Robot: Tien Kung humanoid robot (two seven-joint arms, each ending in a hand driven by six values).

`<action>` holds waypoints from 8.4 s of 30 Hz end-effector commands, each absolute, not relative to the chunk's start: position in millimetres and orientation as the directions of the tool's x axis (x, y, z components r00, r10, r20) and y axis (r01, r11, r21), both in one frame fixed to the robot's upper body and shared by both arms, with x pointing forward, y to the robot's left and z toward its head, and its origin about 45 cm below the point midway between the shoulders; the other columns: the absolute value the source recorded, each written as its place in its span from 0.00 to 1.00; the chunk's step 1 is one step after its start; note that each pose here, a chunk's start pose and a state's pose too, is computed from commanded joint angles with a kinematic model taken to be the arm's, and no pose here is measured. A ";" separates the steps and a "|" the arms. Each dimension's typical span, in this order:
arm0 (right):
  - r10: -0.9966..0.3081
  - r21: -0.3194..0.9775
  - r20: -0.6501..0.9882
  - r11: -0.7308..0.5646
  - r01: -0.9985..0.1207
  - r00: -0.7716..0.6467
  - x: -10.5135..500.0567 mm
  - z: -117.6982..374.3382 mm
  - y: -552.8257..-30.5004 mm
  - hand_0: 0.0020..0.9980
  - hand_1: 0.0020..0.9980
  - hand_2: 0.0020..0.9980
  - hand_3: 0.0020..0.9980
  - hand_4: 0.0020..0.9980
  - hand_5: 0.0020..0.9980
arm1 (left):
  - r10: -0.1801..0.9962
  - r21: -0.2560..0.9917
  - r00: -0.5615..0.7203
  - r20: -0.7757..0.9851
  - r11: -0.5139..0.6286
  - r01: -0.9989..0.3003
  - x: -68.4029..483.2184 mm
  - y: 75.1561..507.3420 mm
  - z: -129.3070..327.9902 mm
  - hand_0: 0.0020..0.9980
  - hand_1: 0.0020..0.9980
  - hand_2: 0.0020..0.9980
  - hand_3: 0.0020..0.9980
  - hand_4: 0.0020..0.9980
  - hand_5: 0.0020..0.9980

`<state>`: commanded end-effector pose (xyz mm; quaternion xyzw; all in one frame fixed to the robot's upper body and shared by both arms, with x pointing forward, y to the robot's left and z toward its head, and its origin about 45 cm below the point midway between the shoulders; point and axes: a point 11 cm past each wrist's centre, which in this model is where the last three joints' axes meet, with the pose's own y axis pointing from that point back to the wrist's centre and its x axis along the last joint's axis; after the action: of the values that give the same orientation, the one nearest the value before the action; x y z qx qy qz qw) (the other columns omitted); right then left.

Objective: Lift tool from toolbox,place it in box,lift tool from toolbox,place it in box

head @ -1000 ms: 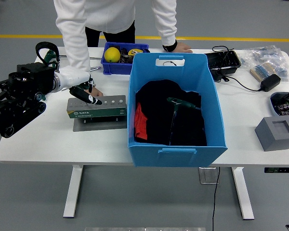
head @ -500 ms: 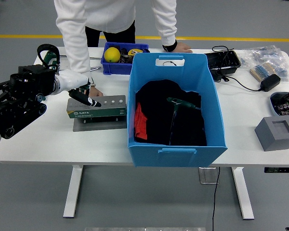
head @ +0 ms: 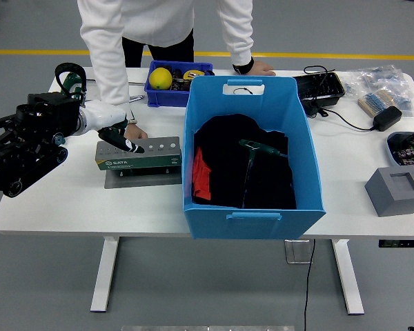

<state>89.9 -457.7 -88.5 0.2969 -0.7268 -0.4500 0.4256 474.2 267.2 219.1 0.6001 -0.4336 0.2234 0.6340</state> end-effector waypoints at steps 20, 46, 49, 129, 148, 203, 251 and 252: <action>-0.813 0.906 0.346 0.420 -0.059 -0.468 95.4 -87.0 -458.7 0.66 0.63 0.69 0.55 0.78 0.67 | -0.238 0.545 0.500 0.833 0.188 -0.817 477.5 273.8 216.2 0.32 0.12 0.14 0.19 0.92 0.88; -0.812 0.906 0.345 0.420 -0.060 -0.471 95.6 -87.0 -458.8 0.66 0.64 0.69 0.55 0.78 0.67 | -0.053 0.180 0.172 0.984 0.372 -0.911 485.6 268.1 249.3 0.12 0.00 0.00 0.04 0.97 0.29; -0.812 0.906 0.346 0.420 -0.060 -0.471 95.6 -87.0 -458.9 0.66 0.64 0.69 0.55 0.78 0.67 | -0.005 0.146 0.155 0.988 0.385 -0.911 485.6 268.5 254.0 0.10 0.00 0.00 0.03 0.92 0.40; -0.808 0.896 0.348 0.436 -0.084 -0.476 105.0 -81.2 -467.8 0.65 0.63 0.69 0.55 0.78 0.67 | 0.229 -0.019 0.181 0.957 0.667 -0.745 449.5 100.2 280.9 0.41 0.51 0.78 0.75 0.88 0.53; -0.808 0.901 0.348 0.428 -0.068 -0.476 95.1 -86.1 -461.1 0.64 0.62 0.69 0.55 0.78 0.67 | 0.845 -0.165 0.154 0.512 0.273 -0.948 435.6 220.5 261.9 0.41 0.46 0.63 0.63 0.88 0.56; -0.813 0.908 0.331 0.413 -0.074 -0.479 96.7 -89.4 -452.3 0.65 0.63 0.69 0.55 0.78 0.67 | 0.992 0.093 -0.031 -0.121 -0.020 -0.995 327.3 305.2 149.9 0.81 0.87 0.95 0.83 0.90 0.71; -0.816 0.910 0.335 0.411 -0.064 -0.471 92.2 -90.8 -450.8 0.65 0.63 0.69 0.55 0.78 0.67 | 0.983 -0.008 -0.020 -0.182 -0.022 -1.000 321.4 310.9 157.2 1.00 1.00 1.00 1.00 0.95 1.00; -0.816 0.910 0.336 0.410 -0.062 -0.471 91.7 -91.0 -450.7 0.64 0.63 0.69 0.55 0.78 0.67 | 0.983 -0.007 -0.020 -0.182 -0.022 -1.000 321.2 311.1 156.8 1.00 1.00 1.00 1.00 0.95 1.00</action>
<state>91.7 -450.7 -91.0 0.3012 -0.7289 -0.4518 0.4170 321.2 311.1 156.8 -0.0677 0.0613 0.7116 0.6967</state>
